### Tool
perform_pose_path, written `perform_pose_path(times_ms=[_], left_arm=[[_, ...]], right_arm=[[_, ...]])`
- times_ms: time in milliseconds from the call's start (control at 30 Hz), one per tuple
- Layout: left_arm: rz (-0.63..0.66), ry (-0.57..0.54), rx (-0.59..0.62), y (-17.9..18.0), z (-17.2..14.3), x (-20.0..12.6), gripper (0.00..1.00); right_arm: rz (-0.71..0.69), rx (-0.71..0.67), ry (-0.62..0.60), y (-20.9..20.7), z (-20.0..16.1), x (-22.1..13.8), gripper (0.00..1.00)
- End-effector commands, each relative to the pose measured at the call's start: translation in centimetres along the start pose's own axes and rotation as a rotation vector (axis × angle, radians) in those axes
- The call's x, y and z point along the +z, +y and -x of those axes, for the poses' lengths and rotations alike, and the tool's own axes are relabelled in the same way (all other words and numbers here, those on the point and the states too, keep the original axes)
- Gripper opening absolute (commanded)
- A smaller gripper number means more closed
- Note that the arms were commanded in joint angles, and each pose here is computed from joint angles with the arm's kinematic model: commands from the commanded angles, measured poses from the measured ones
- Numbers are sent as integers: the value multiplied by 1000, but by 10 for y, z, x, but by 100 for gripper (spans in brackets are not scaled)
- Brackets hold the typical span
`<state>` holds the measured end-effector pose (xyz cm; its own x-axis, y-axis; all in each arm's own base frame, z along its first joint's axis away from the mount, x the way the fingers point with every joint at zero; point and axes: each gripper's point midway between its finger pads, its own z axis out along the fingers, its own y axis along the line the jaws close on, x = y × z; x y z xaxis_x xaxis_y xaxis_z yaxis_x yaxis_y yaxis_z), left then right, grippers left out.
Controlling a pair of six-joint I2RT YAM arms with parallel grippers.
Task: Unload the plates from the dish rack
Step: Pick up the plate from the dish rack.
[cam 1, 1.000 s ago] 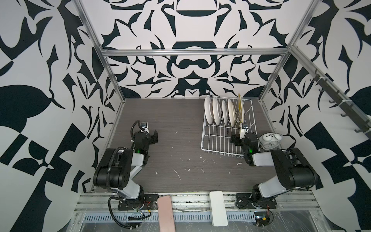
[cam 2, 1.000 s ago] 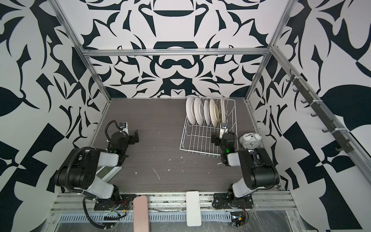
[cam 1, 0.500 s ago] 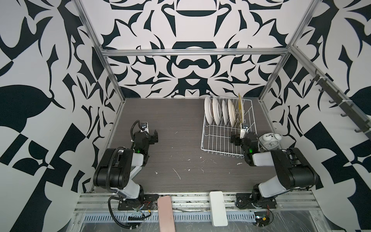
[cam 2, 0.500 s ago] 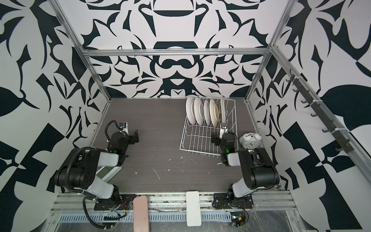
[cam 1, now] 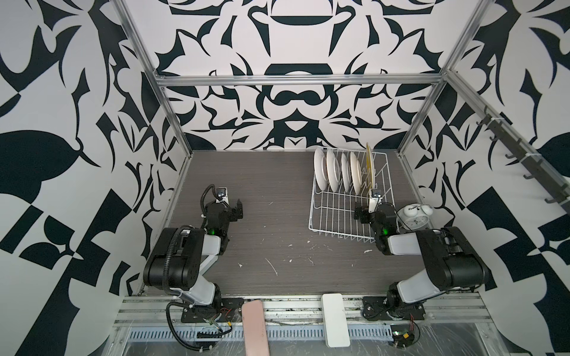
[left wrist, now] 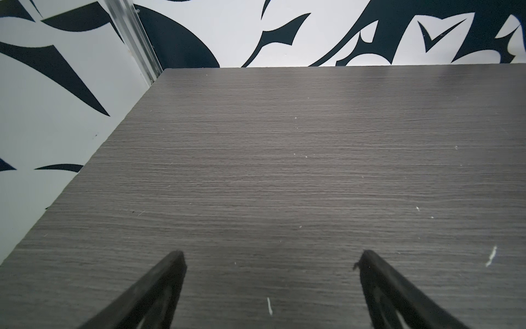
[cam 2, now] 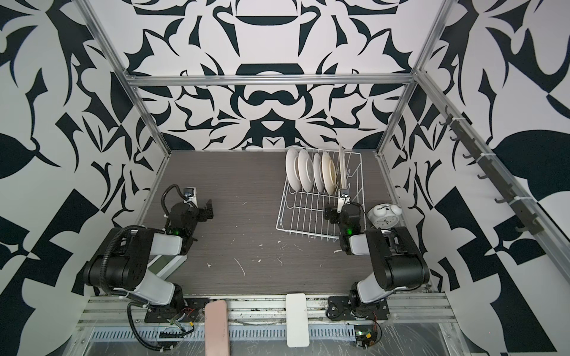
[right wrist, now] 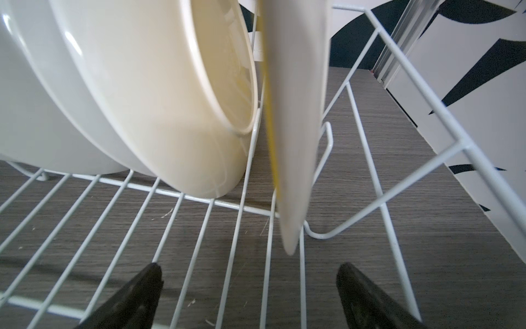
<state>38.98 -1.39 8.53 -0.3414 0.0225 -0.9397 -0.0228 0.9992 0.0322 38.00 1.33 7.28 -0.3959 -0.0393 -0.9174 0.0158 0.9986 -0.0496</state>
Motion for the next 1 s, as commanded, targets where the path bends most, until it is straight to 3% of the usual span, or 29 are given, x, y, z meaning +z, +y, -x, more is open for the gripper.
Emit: perform_pose_path(times_ms=[0, 300, 667, 967], left_arm=[[-6, -12, 2, 0, 5, 2, 99], [-13, -10, 7, -2, 4, 2, 99], [14, -39, 43, -4, 18, -7, 99], [85, -5, 133, -14, 34, -8, 99]], right_arm=[[-11, -1, -23, -2, 8, 5, 100], [-14, 0, -28, -3, 9, 4, 100], [5, -9, -8, 0, 37, -7, 97], [-3, -134, -49, 24, 63, -23, 96]])
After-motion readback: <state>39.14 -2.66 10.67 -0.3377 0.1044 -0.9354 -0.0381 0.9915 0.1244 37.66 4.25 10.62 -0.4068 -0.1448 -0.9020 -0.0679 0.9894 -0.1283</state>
